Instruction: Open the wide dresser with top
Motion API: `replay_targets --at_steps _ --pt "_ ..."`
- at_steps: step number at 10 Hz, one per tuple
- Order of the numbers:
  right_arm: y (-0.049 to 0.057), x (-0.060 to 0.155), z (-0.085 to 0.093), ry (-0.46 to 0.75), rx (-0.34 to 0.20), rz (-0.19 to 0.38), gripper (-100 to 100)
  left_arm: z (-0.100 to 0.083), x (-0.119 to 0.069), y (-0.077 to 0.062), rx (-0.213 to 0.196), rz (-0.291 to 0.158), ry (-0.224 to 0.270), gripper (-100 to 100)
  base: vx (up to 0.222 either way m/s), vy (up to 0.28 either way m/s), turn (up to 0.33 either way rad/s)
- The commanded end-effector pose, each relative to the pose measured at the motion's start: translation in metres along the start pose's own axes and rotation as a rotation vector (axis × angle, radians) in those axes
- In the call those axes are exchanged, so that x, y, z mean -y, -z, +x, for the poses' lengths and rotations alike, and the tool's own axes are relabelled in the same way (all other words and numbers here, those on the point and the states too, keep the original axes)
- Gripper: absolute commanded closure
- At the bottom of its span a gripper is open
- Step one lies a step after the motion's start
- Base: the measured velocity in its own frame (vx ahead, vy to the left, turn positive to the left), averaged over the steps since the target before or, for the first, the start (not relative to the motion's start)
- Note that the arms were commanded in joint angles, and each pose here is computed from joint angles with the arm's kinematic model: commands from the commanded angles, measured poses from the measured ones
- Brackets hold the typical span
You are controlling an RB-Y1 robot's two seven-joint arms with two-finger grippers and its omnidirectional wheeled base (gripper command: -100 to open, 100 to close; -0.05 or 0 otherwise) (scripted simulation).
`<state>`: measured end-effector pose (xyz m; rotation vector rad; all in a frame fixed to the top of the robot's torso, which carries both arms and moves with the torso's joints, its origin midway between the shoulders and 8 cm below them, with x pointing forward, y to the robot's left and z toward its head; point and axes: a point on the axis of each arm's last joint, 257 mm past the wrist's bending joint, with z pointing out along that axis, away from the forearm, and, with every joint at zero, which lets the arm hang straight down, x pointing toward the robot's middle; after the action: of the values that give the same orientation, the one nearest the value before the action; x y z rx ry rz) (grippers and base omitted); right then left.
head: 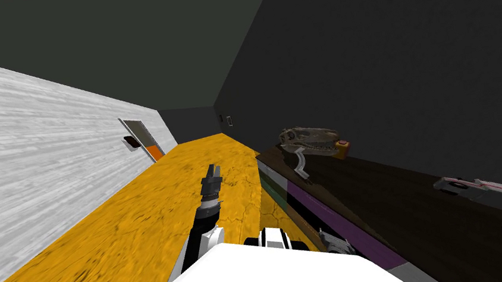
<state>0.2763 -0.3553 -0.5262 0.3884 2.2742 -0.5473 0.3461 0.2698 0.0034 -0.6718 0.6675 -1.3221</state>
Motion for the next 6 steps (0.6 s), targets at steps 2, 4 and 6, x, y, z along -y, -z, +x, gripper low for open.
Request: replay_targets --at_steps 2,4,6 --pt "-0.002 0.028 0.015 0.124 0.003 0.103 -100 0.0 0.0 0.0 0.0 0.0 0.0 0 0.051 0.049 0.009" --pt "-0.002 0.043 0.023 0.205 0.008 0.154 -100 0.0 0.0 0.0 0.0 0.0 0.0 0 0.075 0.065 0.013" --pt "-0.001 0.061 0.028 0.285 0.018 0.214 -100 0.0 0.0 0.0 0.0 0.0 0.0 0 0.087 0.066 0.011"
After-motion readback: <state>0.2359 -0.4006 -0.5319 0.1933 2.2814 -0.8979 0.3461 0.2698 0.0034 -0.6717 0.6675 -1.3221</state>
